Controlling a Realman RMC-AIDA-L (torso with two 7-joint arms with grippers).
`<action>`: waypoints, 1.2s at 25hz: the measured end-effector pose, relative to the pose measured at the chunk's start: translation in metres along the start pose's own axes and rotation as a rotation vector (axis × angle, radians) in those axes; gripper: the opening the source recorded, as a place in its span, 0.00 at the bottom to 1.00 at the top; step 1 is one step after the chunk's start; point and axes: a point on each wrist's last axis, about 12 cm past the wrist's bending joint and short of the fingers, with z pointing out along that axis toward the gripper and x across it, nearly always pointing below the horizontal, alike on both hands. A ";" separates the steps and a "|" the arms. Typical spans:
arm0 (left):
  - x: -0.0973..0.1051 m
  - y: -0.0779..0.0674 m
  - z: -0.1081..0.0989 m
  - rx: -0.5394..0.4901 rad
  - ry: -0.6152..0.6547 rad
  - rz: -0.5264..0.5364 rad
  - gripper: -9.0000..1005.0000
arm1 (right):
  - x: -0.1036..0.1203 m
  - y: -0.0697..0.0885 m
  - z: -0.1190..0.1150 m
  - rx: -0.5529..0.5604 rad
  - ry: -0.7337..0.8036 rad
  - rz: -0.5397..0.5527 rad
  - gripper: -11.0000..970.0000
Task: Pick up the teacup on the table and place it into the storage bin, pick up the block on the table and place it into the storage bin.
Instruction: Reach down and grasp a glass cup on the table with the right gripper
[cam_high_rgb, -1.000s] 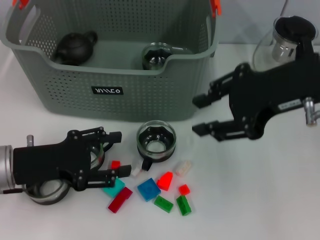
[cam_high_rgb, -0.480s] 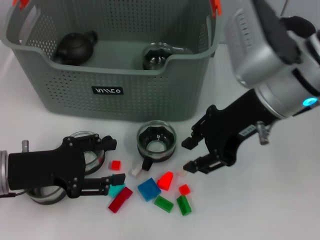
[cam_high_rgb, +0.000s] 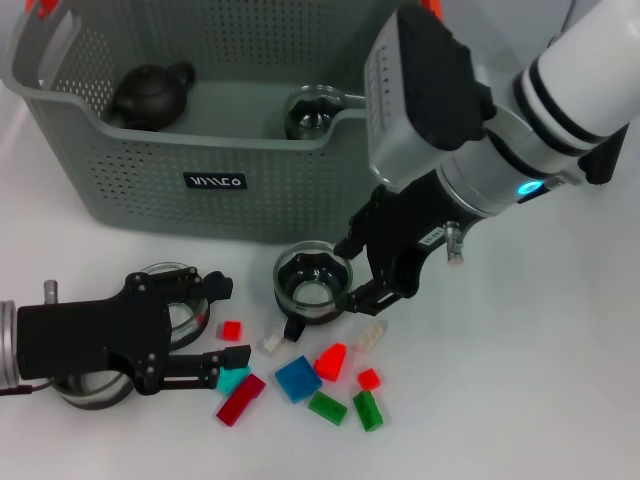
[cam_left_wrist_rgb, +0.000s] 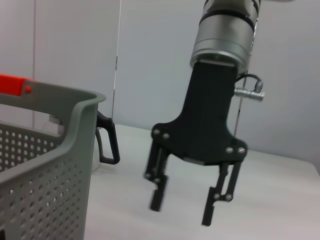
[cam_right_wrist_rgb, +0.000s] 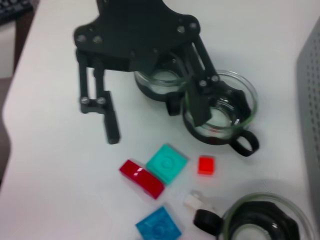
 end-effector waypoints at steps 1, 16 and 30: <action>0.000 0.000 0.000 0.000 0.000 0.000 0.80 | -0.001 -0.001 0.002 0.006 0.008 -0.004 0.54; 0.001 0.000 0.000 -0.014 -0.016 -0.012 0.80 | -0.007 0.000 0.026 0.002 0.138 -0.128 0.86; 0.002 -0.001 0.001 -0.019 -0.029 -0.028 0.80 | -0.014 0.001 0.050 0.027 0.213 -0.254 0.85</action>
